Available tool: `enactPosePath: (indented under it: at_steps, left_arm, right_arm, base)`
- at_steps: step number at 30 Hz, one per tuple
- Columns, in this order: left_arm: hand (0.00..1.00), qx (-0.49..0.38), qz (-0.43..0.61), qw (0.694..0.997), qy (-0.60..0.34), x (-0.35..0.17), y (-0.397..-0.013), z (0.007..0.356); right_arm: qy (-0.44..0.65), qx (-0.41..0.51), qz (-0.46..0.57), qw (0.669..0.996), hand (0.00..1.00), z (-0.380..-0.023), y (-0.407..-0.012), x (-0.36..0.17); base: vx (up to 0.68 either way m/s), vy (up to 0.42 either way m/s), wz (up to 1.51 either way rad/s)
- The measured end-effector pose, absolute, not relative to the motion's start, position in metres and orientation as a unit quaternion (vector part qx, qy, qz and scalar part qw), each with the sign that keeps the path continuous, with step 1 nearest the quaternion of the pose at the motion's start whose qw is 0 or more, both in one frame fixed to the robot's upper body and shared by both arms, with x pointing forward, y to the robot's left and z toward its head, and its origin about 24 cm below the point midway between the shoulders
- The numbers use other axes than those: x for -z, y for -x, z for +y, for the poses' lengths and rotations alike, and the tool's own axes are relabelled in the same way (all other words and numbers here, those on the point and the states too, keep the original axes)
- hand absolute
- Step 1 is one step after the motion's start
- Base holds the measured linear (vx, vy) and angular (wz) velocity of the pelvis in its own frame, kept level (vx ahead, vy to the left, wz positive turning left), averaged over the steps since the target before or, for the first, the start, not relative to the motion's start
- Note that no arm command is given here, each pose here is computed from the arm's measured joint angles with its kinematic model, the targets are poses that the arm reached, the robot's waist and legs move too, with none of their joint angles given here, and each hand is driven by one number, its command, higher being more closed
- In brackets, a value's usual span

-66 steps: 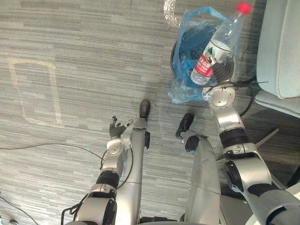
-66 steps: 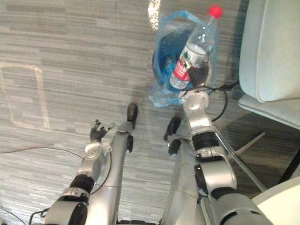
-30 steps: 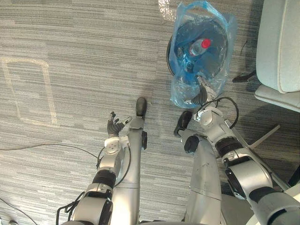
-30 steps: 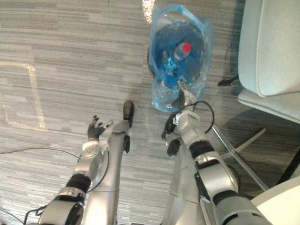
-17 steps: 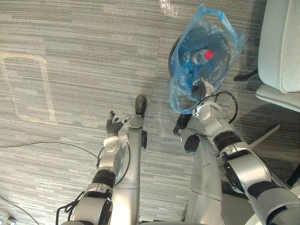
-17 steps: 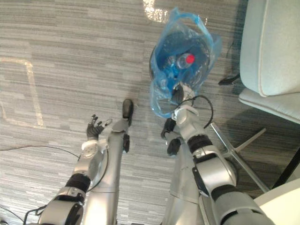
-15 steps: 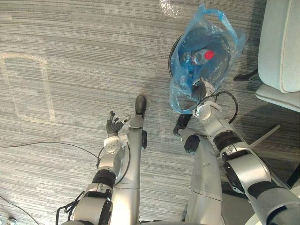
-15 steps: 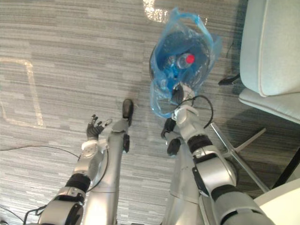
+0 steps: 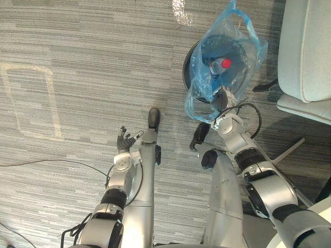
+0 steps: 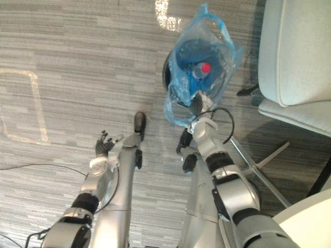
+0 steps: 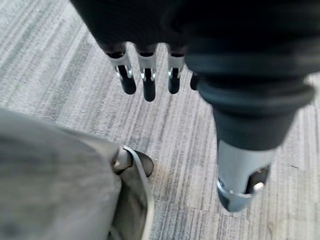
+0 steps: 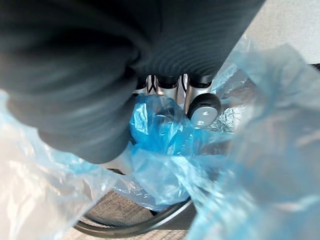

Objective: Gather rubbish on tea table into small bin, then transfer packed bag to large trash can.

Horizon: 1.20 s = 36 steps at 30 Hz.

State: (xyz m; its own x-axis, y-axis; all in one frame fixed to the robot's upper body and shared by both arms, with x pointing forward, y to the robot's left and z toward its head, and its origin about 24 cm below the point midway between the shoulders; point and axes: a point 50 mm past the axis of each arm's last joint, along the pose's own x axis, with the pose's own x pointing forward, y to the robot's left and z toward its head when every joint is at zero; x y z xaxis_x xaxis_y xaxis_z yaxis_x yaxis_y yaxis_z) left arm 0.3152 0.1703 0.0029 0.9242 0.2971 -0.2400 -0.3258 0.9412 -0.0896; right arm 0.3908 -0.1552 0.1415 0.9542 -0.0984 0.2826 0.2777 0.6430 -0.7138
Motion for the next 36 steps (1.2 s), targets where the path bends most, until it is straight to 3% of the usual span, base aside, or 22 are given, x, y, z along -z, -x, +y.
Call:
enactPosePath:
  at_steps: [7, 20, 36]
  left_arm:
    - [0.0, -0.166, 0.153, 0.973, 0.047, 0.016, -0.303, 0.175]
    - [0.0, -0.15, 0.271, 0.951, 0.018, 0.073, -0.253, 0.169]
    - [0.0, -0.112, 0.392, 0.912, -0.041, 0.122, -0.181, 0.163]
  right_arm:
    - [0.359, 0.091, -0.126, 0.92, 1.0, -0.142, -0.381, -0.138]
    - [0.269, -0.001, -0.057, 0.961, 1.0, -0.108, -0.326, -0.063]
    - [0.196, -0.071, 0.009, 0.978, 1.0, -0.099, -0.27, -0.02]
  base:
    - [-0.01, -0.01, -0.11]
    - [0.04, 0.018, -0.07]
    - [0.09, 0.0, -0.12]
